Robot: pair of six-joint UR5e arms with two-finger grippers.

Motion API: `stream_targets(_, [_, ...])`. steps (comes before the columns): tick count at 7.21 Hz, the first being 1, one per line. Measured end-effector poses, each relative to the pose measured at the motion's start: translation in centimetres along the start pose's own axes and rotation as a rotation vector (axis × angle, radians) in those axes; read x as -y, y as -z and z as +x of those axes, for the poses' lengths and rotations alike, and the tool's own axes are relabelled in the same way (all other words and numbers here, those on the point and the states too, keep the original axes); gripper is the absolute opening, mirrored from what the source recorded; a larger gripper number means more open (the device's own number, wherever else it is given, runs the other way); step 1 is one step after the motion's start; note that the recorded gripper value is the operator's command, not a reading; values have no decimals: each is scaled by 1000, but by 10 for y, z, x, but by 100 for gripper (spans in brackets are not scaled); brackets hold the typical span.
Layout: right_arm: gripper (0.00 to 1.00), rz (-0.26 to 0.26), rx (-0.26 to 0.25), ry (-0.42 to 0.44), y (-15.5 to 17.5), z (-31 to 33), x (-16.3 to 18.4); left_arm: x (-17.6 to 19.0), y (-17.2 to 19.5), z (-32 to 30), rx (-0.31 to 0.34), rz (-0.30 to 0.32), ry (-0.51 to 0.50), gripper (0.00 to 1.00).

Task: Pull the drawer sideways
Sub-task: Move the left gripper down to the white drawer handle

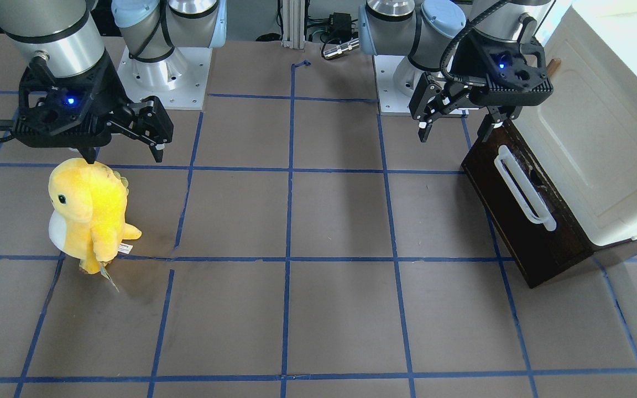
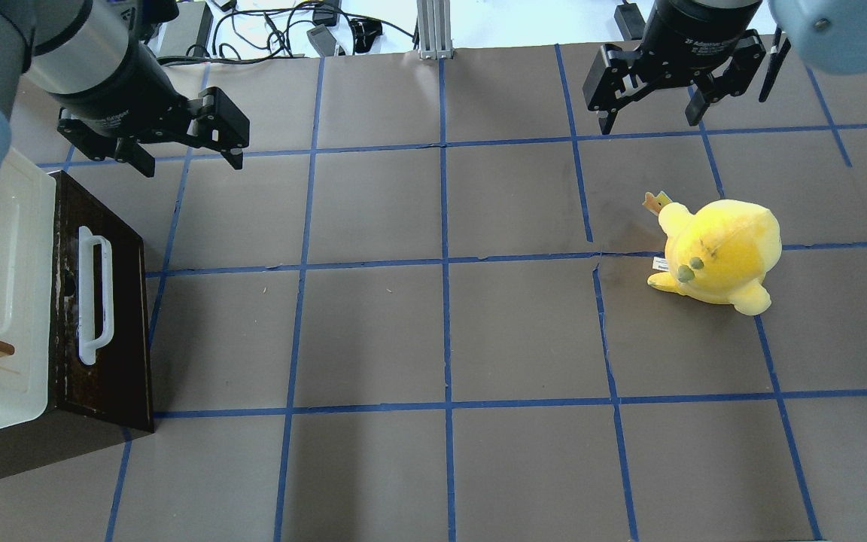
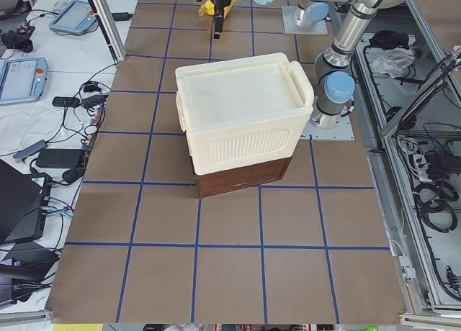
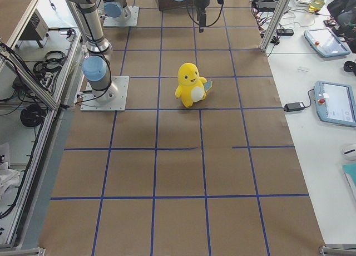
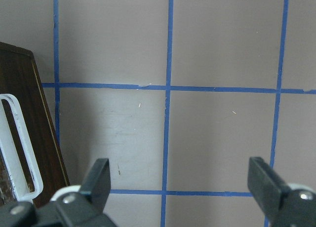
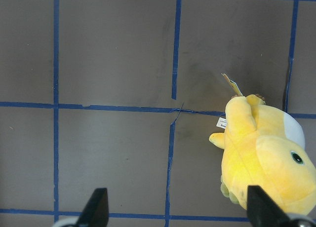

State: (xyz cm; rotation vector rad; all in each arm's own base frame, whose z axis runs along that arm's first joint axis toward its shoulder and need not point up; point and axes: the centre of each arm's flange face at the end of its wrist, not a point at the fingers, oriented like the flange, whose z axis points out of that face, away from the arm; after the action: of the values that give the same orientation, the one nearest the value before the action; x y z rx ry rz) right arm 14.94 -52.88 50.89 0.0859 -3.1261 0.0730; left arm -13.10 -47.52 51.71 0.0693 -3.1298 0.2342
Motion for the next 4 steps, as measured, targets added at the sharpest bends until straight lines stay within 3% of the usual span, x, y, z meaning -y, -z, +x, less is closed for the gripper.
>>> stream_targets(4, [100, 0, 0, 0, 0, 0, 0, 4, -17, -1, 10, -29, 1, 100])
